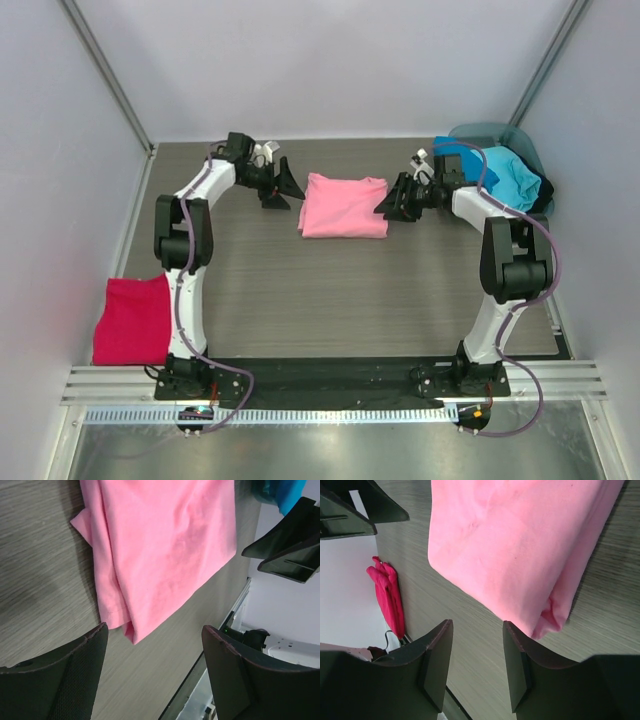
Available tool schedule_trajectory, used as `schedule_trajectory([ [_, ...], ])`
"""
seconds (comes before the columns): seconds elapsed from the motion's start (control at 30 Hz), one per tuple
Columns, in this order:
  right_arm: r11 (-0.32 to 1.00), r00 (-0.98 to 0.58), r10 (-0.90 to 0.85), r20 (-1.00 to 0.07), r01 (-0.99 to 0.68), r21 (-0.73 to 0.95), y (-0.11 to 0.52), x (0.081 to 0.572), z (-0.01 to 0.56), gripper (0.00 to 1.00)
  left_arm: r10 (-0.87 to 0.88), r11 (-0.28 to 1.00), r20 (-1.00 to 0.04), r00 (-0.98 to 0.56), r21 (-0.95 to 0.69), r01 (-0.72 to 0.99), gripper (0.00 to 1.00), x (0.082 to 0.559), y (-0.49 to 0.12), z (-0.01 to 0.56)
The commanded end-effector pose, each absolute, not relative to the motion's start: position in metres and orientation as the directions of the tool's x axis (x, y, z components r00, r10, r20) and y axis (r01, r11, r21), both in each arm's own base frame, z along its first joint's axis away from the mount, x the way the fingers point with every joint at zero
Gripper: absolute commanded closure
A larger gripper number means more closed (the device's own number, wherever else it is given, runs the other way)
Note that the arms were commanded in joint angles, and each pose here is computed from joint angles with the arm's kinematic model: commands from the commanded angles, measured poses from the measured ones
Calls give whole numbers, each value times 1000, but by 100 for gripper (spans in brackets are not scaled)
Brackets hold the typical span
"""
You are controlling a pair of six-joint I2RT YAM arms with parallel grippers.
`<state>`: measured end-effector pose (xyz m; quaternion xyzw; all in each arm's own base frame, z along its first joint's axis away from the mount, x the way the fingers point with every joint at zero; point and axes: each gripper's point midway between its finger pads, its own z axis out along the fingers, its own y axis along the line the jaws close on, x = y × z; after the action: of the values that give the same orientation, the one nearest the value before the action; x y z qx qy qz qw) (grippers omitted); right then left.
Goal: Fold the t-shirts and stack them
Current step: Fold the tshirt
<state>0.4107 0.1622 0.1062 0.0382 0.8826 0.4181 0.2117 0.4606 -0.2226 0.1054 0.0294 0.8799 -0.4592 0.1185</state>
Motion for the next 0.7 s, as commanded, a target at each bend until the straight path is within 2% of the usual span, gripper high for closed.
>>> schedule_trajectory([
  [0.0, 620, -893, 234, -385, -168, 766, 172, 411, 127, 50, -54, 520, -200, -978, -842, 144, 24, 457, -228, 111],
  [0.3, 651, -913, 232, -337, -112, 751, 172, 413, 92, 50, -80, 544, -126, -989, -837, 63, 24, 472, -235, 61],
  [0.67, 690, -921, 228, -315, -75, 720, 167, 427, 57, 51, -50, 522, -80, -996, -852, 42, 32, 471, -264, 26],
])
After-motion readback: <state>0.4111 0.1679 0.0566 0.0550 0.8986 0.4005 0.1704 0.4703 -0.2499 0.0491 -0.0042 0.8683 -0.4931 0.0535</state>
